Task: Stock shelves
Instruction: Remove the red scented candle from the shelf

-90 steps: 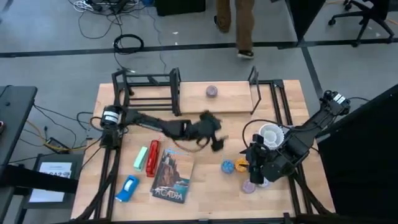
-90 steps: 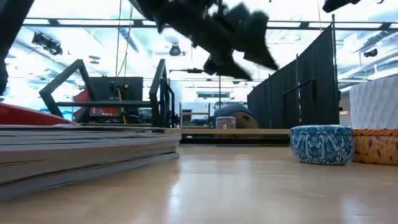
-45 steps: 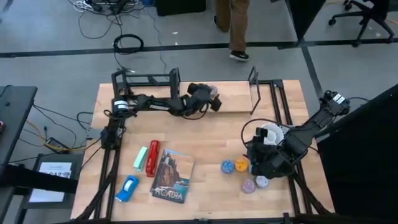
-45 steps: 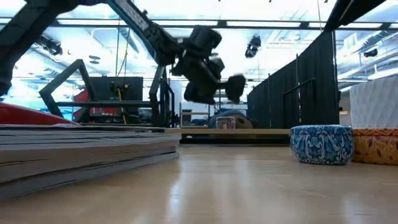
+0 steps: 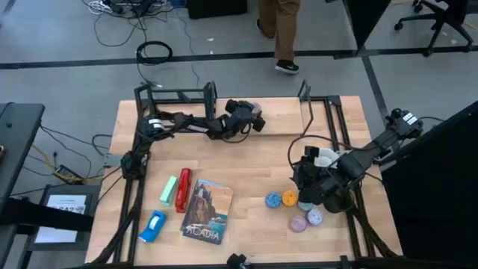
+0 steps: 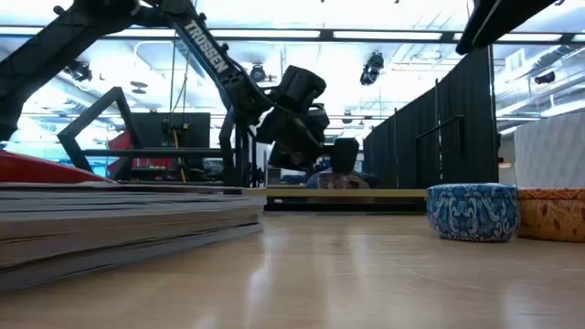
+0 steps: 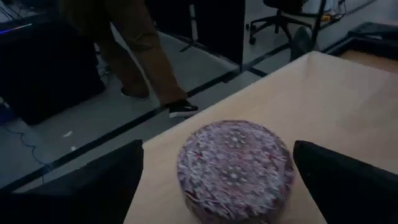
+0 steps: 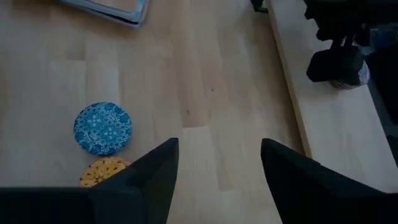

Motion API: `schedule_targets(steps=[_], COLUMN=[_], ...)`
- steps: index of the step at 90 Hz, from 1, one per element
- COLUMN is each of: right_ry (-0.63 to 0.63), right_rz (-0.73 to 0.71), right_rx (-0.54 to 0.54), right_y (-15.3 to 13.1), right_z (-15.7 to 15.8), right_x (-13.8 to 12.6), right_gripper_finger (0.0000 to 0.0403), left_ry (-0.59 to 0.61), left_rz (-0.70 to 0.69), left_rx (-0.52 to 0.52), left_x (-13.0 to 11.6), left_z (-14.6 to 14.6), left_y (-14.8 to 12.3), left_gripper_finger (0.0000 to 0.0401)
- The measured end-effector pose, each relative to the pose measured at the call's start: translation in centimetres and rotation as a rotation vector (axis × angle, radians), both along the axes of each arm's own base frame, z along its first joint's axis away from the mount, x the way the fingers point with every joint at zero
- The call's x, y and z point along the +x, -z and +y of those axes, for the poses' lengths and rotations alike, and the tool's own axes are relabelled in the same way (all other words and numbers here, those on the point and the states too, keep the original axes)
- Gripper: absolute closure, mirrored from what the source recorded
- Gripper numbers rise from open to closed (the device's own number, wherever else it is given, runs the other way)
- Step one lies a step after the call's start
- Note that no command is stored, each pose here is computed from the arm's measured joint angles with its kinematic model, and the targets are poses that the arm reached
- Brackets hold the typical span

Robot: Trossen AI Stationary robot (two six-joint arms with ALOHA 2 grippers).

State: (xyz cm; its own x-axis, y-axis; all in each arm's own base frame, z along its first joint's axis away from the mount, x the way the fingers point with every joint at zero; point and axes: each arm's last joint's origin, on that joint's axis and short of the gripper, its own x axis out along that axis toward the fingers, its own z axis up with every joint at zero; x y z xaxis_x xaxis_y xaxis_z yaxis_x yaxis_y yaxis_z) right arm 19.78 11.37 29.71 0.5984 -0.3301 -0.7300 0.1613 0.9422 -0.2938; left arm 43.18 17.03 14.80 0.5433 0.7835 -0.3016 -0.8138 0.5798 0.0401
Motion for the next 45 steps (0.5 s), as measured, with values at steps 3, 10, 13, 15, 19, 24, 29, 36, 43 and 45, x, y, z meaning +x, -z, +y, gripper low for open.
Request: schedule_targets(steps=[3, 10, 13, 15, 19, 24, 29, 36, 43, 45], right_ry=[0.0, -0.001, 0.0, 0.001, 0.003, 0.004, 0.005, 0.006, 0.005, 0.005], right_rz=[-0.001, -0.002, -0.002, -0.002, -0.004, -0.004, -0.006, -0.006, -0.007, -0.006], right_rx=[0.002, 0.004, 0.004, 0.004, 0.006, 0.008, 0.009, 0.01, 0.011, 0.01], right_y=[0.0, 0.0, 0.0, 0.0, 0.0, 0.0, 0.0, 0.0, 0.0, 0.0], right_z=[0.0, 0.0, 0.0, 0.0, -0.1, -0.1, -0.1, -0.1, -0.1, -0.1], right_x=[0.0, 0.0, 0.0, 0.1, 0.1, 0.1, 0.1, 0.2, 0.1, 0.2], right_gripper_finger=[0.0204, 0.0204, 0.0204, 0.0204, 0.0204, 0.0204, 0.0204, 0.0204, 0.0204, 0.0204], left_ry=[0.008, 0.017, 0.019, 0.022, 0.026, 0.032, 0.033, 0.031, 0.035, 0.038], left_rz=[-0.011, -0.024, -0.029, -0.034, -0.034, -0.011, 0.003, 0.004, 0.016, 0.023], left_rx=[-0.015, -0.033, -0.041, -0.042, -0.042, -0.032, -0.034, -0.035, -0.03, -0.027], left_x=[0.0, 0.0, 0.0, 0.1, 0.3, 0.4, 0.4, 0.4, 0.4, 0.4], left_z=[0.1, 0.4, 0.4, 0.5, 0.5, 0.6, 0.6, 0.6, 0.6, 0.6], left_y=[0.3, 0.7, 0.9, 1.1, 1.2, 1.4, 1.6, 1.6, 1.6, 1.7], left_gripper_finger=[0.0012, 0.0014, 0.0015, 0.0016, 0.002, 0.0024, 0.0029, 0.0038, 0.0047, 0.005])
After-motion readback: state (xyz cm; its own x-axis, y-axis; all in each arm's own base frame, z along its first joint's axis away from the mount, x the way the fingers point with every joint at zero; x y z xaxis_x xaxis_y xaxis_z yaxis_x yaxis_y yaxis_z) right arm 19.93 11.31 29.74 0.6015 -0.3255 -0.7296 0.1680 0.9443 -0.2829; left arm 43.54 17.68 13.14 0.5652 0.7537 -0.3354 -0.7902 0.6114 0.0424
